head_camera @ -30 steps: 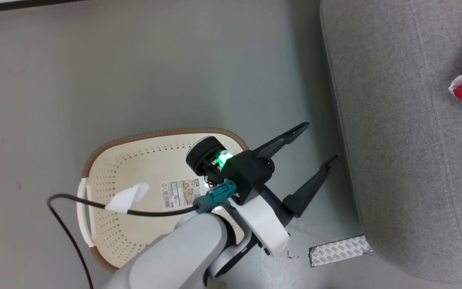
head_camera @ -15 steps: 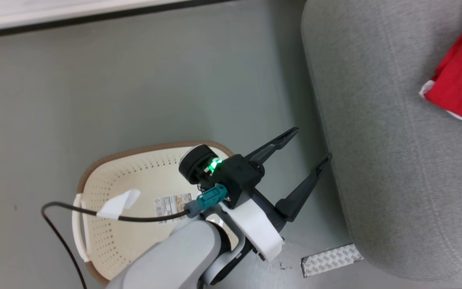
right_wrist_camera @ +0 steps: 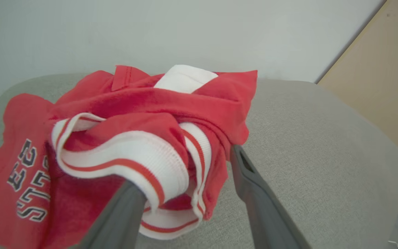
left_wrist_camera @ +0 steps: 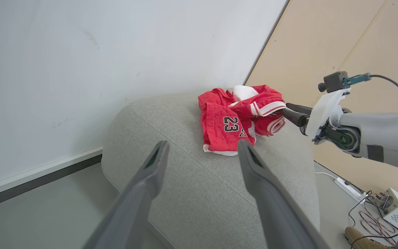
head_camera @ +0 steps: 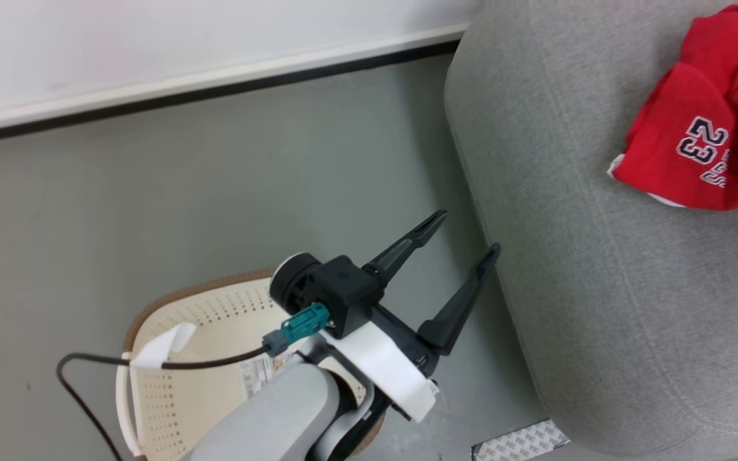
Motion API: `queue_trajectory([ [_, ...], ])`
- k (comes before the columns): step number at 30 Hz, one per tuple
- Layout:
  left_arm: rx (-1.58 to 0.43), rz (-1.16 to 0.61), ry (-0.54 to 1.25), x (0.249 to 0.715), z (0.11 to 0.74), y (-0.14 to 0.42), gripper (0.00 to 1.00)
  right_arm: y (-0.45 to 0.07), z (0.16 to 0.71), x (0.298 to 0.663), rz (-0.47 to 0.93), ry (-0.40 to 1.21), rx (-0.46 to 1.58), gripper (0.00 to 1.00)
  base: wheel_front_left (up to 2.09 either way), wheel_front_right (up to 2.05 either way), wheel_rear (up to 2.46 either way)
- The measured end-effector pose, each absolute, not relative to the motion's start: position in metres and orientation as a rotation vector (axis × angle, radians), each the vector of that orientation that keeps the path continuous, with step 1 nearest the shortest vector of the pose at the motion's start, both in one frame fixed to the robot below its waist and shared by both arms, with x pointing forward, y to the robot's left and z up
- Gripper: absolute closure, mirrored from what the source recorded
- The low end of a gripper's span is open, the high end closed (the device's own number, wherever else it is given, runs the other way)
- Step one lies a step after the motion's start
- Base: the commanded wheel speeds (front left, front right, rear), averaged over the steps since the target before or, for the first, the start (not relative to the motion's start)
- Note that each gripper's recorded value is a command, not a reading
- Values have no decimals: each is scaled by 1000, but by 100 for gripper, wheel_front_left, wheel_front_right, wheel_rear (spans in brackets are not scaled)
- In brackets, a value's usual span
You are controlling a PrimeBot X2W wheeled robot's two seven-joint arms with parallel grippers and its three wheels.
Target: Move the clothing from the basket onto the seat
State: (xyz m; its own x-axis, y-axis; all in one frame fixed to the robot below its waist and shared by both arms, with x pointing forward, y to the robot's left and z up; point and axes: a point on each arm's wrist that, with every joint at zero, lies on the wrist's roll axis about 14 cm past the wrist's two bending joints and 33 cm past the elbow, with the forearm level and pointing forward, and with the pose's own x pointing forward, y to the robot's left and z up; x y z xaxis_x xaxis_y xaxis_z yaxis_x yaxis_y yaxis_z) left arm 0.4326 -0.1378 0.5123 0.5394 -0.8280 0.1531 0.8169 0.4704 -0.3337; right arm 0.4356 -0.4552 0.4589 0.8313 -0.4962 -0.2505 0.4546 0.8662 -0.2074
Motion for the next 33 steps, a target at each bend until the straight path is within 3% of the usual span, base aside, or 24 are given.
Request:
queue_trajectory([
  [12,-384,-921,5,423,526,-120,0,-398,446,401,-376,259,-88,0,0,0,0],
  [19,-363,-844,13,417,524,-97,0,-357,462,402,-283,161,-60,0,0,0,0],
  [33,-254,-508,45,402,504,12,0,-240,491,396,-44,-9,-25,0,0,0,0],
])
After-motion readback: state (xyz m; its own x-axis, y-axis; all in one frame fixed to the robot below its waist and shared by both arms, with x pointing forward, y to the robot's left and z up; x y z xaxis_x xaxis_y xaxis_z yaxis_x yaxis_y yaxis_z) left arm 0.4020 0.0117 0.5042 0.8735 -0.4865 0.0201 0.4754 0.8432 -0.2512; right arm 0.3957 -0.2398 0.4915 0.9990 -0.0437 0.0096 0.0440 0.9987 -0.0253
